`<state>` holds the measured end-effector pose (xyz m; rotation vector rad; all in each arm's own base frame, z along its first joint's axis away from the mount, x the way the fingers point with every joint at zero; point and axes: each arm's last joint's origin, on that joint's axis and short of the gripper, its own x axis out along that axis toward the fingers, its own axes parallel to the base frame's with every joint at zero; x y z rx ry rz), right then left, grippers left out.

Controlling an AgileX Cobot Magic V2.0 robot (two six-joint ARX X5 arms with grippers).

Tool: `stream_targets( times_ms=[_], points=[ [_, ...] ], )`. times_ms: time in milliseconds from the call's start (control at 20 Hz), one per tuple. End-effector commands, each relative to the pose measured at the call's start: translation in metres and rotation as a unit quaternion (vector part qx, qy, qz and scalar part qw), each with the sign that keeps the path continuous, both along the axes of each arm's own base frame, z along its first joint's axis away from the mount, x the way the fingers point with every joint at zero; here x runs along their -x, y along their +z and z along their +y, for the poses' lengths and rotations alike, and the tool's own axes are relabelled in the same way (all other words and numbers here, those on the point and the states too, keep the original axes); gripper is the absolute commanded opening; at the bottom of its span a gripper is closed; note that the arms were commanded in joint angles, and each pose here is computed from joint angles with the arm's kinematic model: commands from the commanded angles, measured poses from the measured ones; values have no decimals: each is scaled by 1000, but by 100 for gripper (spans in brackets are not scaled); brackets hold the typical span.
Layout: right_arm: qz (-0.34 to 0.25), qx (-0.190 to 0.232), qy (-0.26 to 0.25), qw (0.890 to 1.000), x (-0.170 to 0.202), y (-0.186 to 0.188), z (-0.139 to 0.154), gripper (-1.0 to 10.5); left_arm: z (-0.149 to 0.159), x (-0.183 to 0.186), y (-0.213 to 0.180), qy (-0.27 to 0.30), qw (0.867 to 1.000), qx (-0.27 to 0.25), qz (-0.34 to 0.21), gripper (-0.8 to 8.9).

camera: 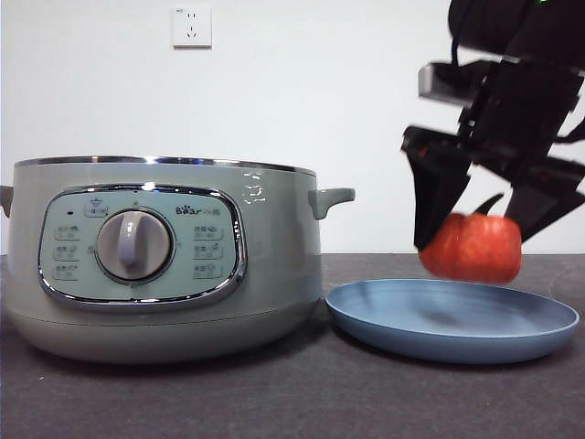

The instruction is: Take the pumpkin out from the steamer,put the pumpkin in the blue plate,close the lid

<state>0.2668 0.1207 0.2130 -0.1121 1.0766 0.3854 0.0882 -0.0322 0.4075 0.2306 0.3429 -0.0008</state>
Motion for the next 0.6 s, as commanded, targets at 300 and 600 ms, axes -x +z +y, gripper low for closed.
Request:
stream_targets(
  times_ms=[300,600],
  points=[
    [47,28,49,997,-4,-38,21,228,-2,-1,10,-12,999,16,-32,-13],
    [28,69,33,997,-3,-38,22,608,-10,-13,6,-36,999,14,-9,-13]
  ],
)
